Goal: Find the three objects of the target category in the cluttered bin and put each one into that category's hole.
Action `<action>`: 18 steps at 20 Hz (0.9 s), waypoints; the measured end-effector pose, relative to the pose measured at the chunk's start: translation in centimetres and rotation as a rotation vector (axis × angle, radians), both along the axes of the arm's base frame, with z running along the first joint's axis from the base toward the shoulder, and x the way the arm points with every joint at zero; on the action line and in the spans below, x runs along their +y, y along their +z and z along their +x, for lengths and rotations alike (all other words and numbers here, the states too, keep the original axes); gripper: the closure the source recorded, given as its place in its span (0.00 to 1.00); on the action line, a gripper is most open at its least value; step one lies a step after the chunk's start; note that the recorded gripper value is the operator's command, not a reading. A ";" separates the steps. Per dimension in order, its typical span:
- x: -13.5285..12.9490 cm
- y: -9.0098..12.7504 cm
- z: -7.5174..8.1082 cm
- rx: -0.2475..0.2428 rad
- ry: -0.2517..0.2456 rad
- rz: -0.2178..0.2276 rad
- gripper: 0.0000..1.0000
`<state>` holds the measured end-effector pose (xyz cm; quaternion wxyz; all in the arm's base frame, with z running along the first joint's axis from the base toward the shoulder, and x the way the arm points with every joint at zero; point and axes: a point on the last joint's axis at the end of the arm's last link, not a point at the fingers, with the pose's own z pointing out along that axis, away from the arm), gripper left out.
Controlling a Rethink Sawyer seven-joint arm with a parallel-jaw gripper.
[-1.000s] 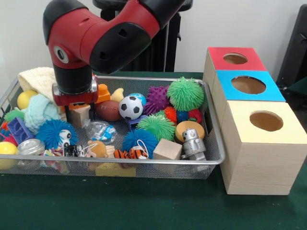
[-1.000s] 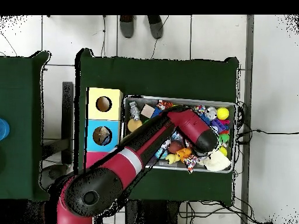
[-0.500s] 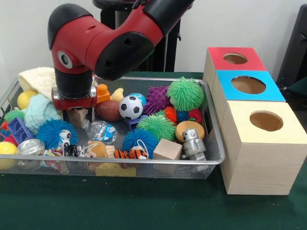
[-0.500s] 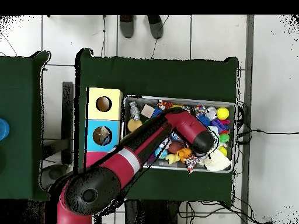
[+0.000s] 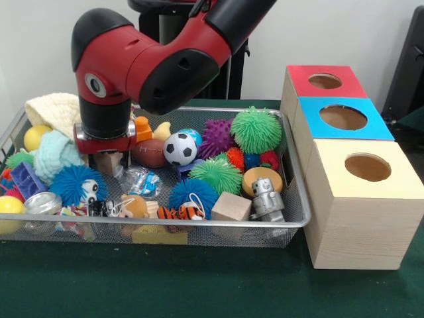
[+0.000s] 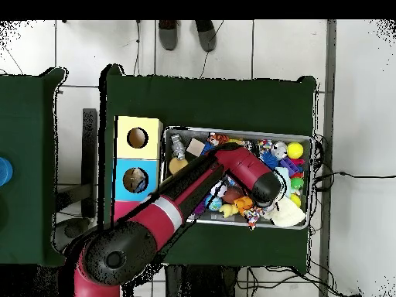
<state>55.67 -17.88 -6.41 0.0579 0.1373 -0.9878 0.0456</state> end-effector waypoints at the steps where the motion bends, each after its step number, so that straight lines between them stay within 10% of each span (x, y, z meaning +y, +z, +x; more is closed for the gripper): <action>1: 0.0 0.0 0.0 0.000 0.000 0.000 0.00; 11: -0.2 1.7 1.3 -0.027 0.031 -0.010 0.00; 18: -0.5 5.4 3.6 -0.046 0.243 -0.010 0.00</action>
